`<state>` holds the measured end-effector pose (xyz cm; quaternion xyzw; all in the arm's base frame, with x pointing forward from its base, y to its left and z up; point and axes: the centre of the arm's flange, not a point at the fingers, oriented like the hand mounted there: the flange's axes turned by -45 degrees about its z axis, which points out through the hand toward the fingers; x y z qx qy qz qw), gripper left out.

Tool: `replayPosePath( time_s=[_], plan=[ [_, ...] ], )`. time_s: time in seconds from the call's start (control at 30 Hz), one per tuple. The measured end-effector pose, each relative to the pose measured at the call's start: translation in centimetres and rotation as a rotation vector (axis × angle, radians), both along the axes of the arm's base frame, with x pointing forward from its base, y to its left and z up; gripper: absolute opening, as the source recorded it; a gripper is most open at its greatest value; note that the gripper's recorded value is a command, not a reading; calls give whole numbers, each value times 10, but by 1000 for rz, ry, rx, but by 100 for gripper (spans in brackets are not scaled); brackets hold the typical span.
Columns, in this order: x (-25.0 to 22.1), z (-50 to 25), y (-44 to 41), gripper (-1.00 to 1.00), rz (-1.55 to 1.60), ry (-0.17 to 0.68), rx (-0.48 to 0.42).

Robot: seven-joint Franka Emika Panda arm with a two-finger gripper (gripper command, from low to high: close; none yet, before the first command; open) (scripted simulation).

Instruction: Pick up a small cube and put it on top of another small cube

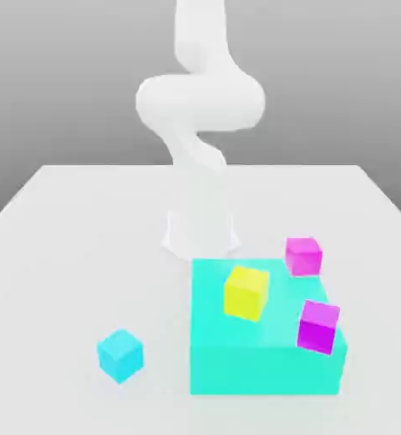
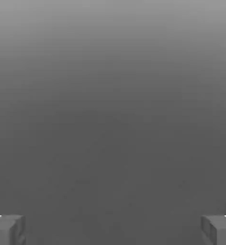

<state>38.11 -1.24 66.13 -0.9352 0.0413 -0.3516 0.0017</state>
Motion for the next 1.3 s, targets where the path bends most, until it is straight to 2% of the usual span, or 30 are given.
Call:
replayPosePath(
  time_s=[0.17, 0.33, 0.5, 0.67, 0.73, 0.9, 0.93, 1.13, 1.3],
  plan=[
    [50, -114, -33, 0, -142, 170, 57],
    [65, -228, -66, 0, -283, 329, 115],
    [49, -339, -94, 0, -428, 485, 176],
    [5, -440, -114, 0, -582, 639, 243],
    [-6, -469, -115, 0, -608, 672, 256],
    [-9, -521, -114, 0, -616, 683, 258],
    [-10, -528, -114, -100, -616, 683, 258],
    [-10, -532, -114, -100, -616, 682, 258],
    [-9, -495, -114, -100, -616, 683, 259]
  ],
)
